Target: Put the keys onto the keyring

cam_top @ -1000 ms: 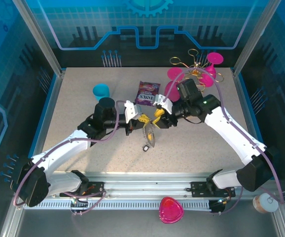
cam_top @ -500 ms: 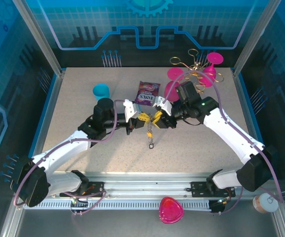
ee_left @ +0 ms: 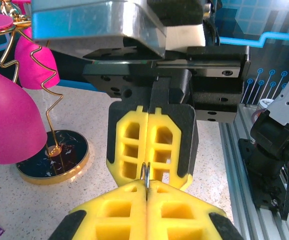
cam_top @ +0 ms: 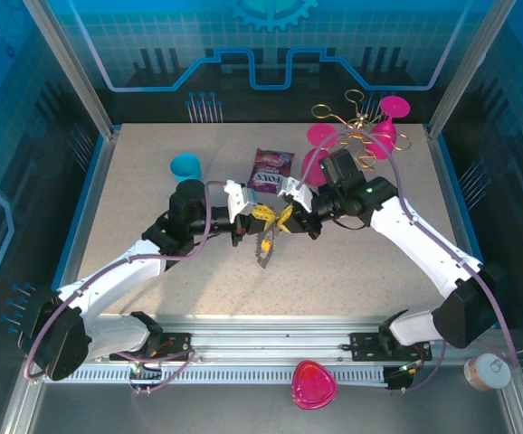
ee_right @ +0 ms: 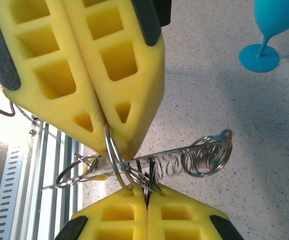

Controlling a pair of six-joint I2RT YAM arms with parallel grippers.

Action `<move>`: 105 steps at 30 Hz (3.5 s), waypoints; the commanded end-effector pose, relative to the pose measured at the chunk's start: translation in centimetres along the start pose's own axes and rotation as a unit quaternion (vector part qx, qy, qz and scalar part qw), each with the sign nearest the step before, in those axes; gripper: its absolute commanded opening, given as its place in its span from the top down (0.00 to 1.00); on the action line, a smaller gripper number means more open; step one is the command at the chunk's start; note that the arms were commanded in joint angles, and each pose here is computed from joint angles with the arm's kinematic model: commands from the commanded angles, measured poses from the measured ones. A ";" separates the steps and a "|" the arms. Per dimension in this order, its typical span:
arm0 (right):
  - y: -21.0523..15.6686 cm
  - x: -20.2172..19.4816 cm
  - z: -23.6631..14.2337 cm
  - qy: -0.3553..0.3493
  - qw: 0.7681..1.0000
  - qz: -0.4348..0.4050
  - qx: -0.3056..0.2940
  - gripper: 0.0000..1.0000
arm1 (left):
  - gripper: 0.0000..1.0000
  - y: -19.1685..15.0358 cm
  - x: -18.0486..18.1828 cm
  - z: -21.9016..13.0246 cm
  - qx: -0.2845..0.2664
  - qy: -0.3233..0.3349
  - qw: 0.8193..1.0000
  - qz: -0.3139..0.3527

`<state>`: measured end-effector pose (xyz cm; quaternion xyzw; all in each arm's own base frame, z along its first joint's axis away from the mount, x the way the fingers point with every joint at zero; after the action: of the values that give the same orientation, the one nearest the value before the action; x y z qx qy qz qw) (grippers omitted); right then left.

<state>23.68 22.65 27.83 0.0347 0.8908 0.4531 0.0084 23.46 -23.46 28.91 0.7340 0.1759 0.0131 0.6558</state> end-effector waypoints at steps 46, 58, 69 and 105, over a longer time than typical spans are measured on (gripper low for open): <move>0.8 0.7 -1.0 0.003 0.999 -0.047 -0.001 1.00 | 1.00 0.6 -1.0 0.3 -0.005 -0.027 0.999 0.042; 0.9 0.6 -2.4 -0.040 0.998 -0.053 0.004 1.00 | 1.00 -0.3 -0.7 -0.3 0.018 0.010 0.998 0.056; 0.4 1.0 -3.0 -0.042 0.998 -0.042 0.026 1.00 | 1.00 -0.7 -0.1 -0.7 0.028 0.046 0.996 0.071; 5.2 2.2 8.8 -0.010 0.998 -0.051 -0.032 1.00 | 0.01 -0.8 4.5 -15.6 -0.180 0.591 0.779 -0.105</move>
<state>20.49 32.65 29.18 -0.0298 0.8709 0.4900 0.0223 23.46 -8.66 30.05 0.4671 0.5548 0.3895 0.5677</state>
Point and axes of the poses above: each hand's point on the last joint's axis, 136 mm out from that joint toward the fingers, its own z axis out along the fingers, its own x axis along the line the jaws close on, y = z × x, the point moved 6 cm from there along -z, back along the fingers, and after that the axes turned 10 degrees about -z, right-handed, at the moved point
